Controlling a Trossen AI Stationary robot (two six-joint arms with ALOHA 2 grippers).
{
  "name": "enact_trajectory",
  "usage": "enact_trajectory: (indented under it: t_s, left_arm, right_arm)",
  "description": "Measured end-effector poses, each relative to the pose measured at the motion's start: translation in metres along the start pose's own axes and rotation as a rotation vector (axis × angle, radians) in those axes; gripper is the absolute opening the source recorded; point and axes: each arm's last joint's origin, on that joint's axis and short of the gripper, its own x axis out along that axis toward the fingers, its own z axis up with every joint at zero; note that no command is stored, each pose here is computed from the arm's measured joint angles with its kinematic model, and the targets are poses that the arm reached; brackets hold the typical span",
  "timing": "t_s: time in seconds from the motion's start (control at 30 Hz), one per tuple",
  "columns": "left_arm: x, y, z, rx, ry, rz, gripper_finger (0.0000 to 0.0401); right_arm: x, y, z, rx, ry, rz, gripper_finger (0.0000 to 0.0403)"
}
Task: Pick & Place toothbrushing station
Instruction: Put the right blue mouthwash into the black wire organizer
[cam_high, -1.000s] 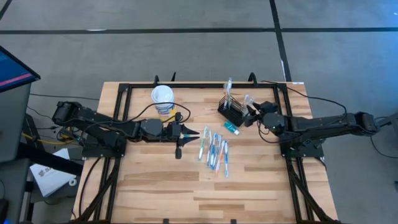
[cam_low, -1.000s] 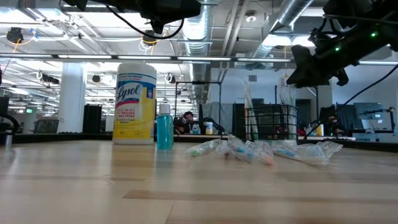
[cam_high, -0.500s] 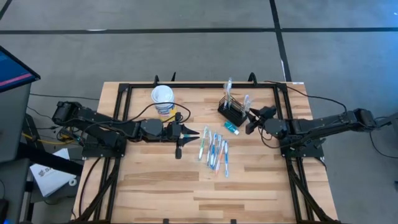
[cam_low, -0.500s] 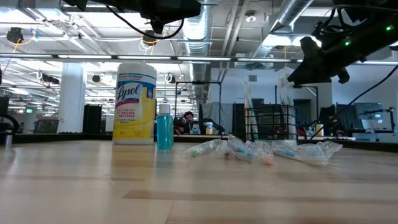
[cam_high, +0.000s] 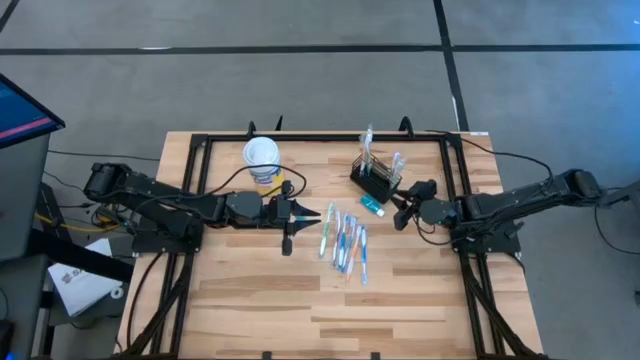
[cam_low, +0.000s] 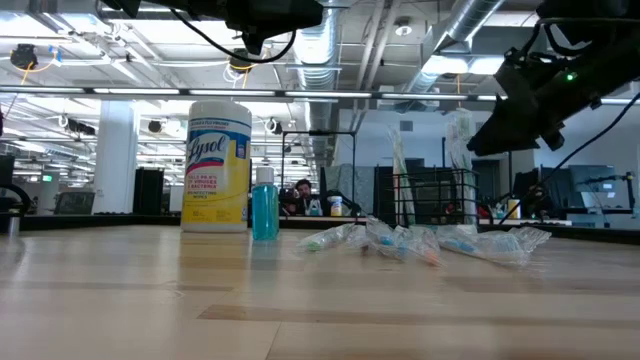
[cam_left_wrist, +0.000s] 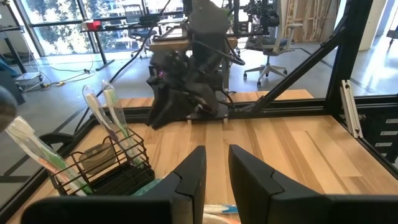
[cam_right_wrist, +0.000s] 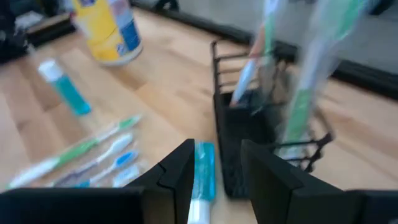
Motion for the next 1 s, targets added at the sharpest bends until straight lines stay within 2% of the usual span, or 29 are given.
enact_trajectory:
  t_s: [0.23,0.5,1.0]
  left_arm:
    - [0.0,0.0,0.0,0.0,0.0,0.0,0.0062]
    - [0.0,0.0,0.0,0.0,0.0,0.0,0.0062]
    - [0.0,0.0,0.0,0.0,0.0,0.0,0.0062]
  right_arm:
    - [0.007,0.009,-0.016,-0.039,0.076,-0.004,0.0122]
    - [0.015,0.016,-0.033,-0.022,0.165,-0.019,0.0122]
    - [0.033,0.026,-0.055,-0.004,0.225,-0.076,0.0131]
